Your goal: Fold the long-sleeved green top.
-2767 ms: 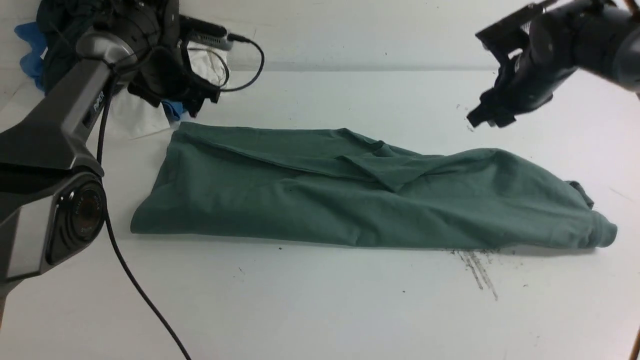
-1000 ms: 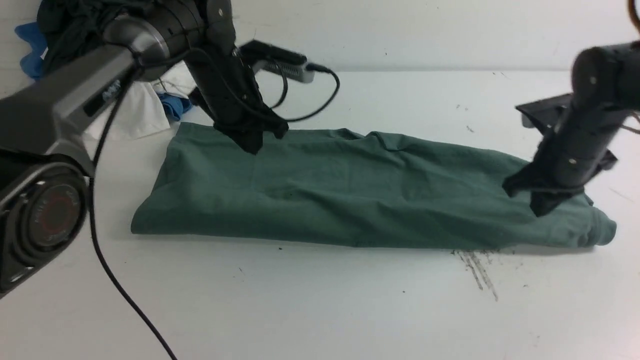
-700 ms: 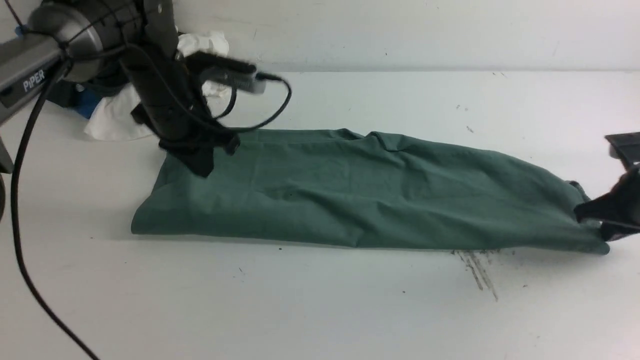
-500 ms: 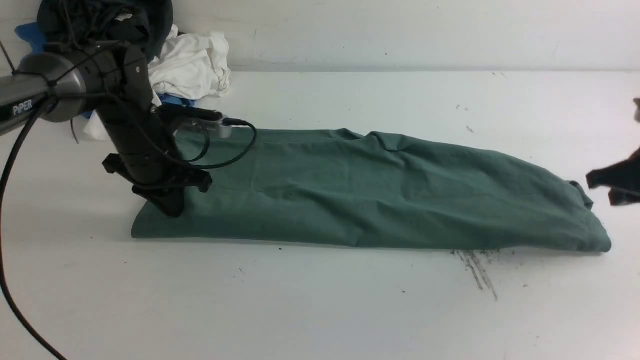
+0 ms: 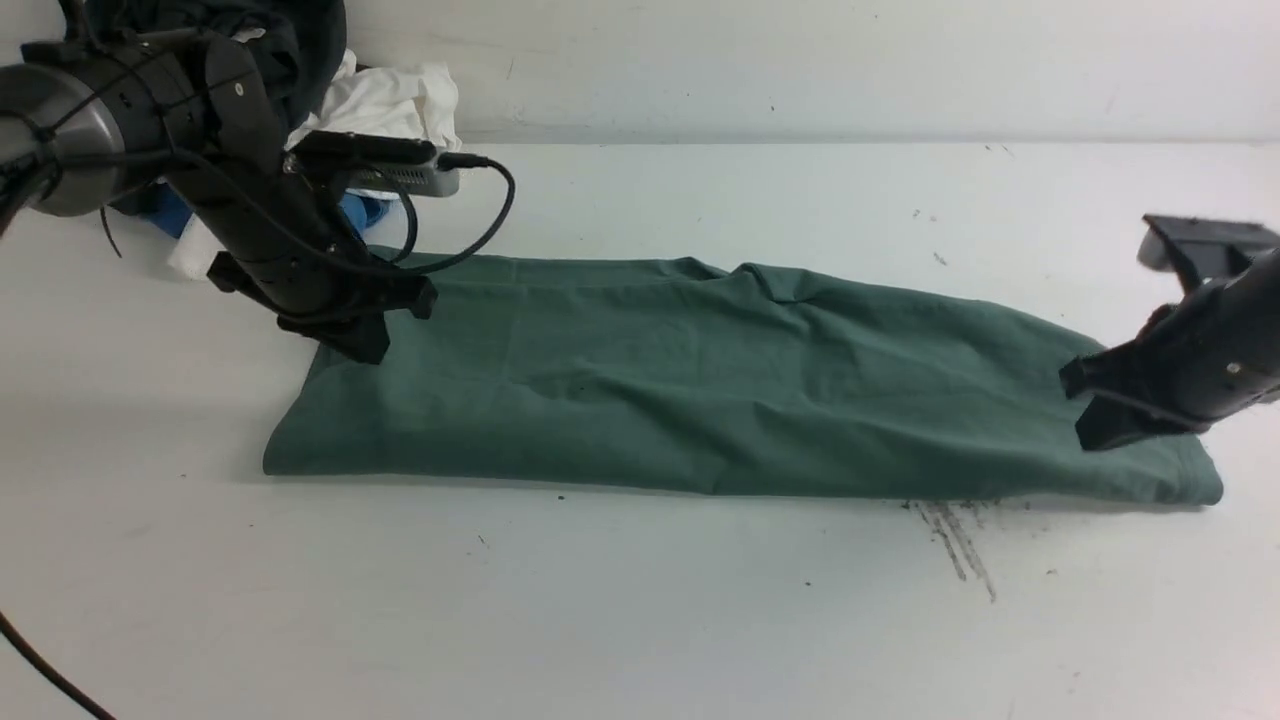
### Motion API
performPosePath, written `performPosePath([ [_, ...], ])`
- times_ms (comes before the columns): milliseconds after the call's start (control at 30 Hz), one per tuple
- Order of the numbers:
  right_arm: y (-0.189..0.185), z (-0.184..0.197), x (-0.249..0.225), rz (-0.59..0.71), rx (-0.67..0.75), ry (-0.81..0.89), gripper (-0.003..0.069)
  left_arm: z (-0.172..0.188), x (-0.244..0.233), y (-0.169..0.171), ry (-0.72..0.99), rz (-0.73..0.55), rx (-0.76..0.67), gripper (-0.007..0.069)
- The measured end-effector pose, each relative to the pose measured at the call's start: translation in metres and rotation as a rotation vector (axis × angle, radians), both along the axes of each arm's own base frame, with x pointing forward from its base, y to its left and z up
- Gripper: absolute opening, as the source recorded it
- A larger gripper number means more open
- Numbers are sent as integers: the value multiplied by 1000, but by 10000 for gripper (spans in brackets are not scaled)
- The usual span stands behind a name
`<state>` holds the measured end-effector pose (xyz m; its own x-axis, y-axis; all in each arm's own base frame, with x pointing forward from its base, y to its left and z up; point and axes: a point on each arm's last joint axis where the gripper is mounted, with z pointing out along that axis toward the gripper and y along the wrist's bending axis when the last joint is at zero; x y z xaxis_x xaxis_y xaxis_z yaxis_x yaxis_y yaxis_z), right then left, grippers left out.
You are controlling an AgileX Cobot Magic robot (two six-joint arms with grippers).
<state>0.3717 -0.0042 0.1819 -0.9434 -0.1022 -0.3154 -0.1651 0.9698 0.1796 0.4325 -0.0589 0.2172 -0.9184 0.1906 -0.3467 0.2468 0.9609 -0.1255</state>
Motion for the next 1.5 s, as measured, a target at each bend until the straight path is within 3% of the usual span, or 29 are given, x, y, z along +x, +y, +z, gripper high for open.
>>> performPosePath([
  [100, -2, -27, 6, 4, -18, 44, -13, -24, 12, 5, -17, 11, 7, 26],
  [200, -4, -31, 9, 6, -37, 35, -13, -44, 17, 18, 16, 40, 15, 26],
  [400, -6, -25, 10, 17, -77, -6, -13, -35, 15, 41, 15, 82, 18, 26],
  [533, -7, 7, 5, 20, -95, -89, -13, 8, 3, 53, -33, 102, 7, 26],
  [633, -7, 51, -5, 16, -109, -209, -13, 77, -22, 54, -174, 83, -33, 26],
  [733, -11, 67, -11, 2, -120, -250, 1, 136, -58, 41, -335, 19, -102, 26],
  [767, -11, 67, -11, 2, -120, -250, 3, 135, -58, 41, -333, 14, -107, 26],
  [833, -24, 61, -12, -56, -109, -211, 59, 179, -99, 28, -496, -44, -183, 26],
  [933, -41, 48, -10, -128, -97, -158, 168, 204, -140, 22, -624, -80, -229, 26],
  [967, -48, 39, -9, -163, -90, -129, 244, 209, -158, 21, -671, -94, -229, 26],
  [1200, -63, -4, -1, -255, -66, -12, 570, 220, -254, 25, -944, -155, -112, 26],
  [1267, -62, -22, 2, -279, -44, 33, 615, 212, -281, 28, -1039, -161, -48, 26],
  [1367, -61, -31, 5, -309, -15, 48, 620, 204, -301, 32, -1121, -135, -8, 26],
  [1500, -57, -32, 10, -331, 19, 20, 537, 186, -323, 36, -1201, -73, 12, 26],
])
